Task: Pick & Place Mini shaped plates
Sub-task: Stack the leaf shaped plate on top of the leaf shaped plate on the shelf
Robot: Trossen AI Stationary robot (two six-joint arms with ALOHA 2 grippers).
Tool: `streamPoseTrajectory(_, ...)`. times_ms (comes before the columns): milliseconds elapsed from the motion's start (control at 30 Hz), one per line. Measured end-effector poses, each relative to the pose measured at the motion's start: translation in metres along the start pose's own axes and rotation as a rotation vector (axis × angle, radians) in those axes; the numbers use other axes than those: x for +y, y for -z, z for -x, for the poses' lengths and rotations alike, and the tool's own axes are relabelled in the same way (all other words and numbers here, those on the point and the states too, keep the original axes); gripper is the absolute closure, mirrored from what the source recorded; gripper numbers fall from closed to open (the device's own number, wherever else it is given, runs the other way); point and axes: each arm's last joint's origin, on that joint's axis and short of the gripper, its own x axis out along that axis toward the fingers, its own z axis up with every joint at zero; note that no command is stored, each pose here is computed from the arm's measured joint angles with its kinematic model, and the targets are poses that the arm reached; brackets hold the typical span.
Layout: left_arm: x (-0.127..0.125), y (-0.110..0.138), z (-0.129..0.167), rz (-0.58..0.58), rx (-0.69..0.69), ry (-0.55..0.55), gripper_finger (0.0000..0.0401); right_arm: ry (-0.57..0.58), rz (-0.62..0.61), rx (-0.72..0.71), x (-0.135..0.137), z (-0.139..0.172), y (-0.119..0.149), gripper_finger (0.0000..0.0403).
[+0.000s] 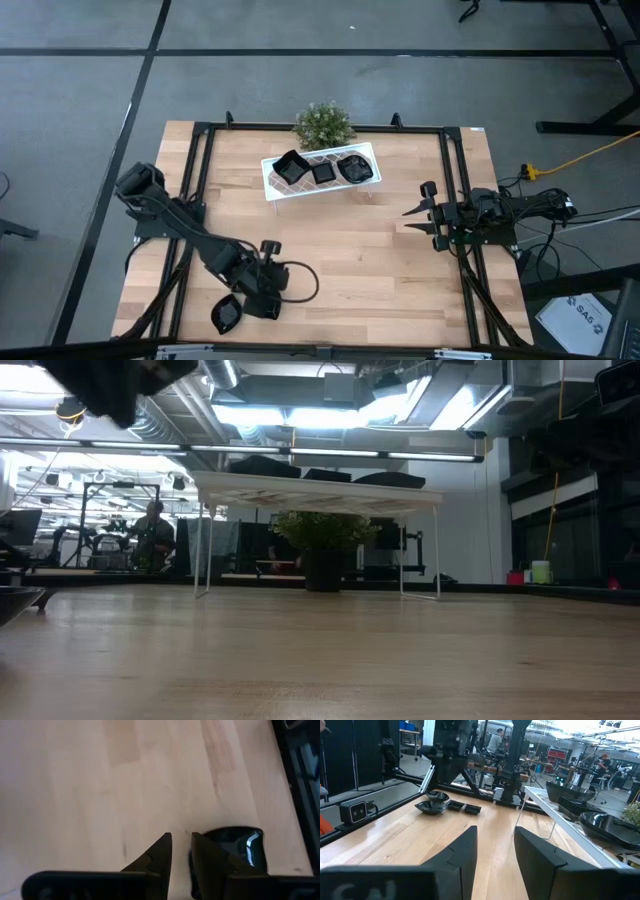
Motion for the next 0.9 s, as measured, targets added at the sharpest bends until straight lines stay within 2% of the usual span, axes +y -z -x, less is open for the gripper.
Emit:
streamPoseTrajectory(200,-0.009,0.002,-0.014,-0.017,0.049,0.046,0.0334,0.0,0.0,0.0,0.0,0.0,0.0,0.0273)
streamPoseTrajectory(633,-0.033,0.008,-0.01,-0.018,0.02,0.095,0.0338,0.0,0.0,0.0,0.0,0.0,0.0,0.0273)
streamPoseTrajectory(900,-0.056,0.001,-0.019,-0.062,0.04,0.13,0.0338,0.0,0.0,0.0,0.0,0.0,0.0,0.0273)
